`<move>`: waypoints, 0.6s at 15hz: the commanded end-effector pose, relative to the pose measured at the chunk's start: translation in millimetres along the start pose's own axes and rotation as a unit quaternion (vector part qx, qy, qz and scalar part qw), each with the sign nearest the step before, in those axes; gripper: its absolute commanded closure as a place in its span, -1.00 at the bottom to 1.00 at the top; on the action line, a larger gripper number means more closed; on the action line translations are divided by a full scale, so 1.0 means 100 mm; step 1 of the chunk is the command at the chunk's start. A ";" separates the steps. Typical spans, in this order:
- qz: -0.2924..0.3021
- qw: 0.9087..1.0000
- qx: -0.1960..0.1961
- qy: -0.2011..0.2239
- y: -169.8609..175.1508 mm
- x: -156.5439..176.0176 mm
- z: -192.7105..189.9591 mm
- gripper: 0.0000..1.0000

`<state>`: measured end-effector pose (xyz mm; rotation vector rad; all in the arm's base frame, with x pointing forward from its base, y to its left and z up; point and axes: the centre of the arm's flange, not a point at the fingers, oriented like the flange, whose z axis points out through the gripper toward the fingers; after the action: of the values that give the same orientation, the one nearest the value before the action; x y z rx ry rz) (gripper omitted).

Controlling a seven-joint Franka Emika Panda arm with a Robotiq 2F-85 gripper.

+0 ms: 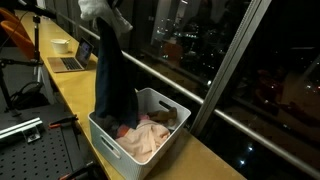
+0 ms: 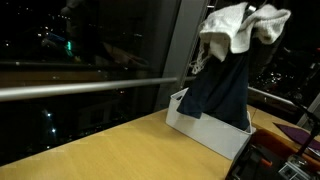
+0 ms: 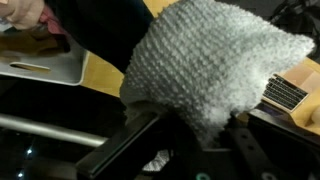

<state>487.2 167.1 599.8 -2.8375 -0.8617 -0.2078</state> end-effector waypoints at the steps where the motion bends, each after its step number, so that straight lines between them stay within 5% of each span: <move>1: -0.056 0.998 -0.033 -0.002 -0.74 0.27 -0.63 0.88; 9: -0.132 0.987 -0.087 -0.017 -2.28 0.73 -1.55 0.88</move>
<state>391.1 312.1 739.2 -2.8705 -1.2307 -0.2939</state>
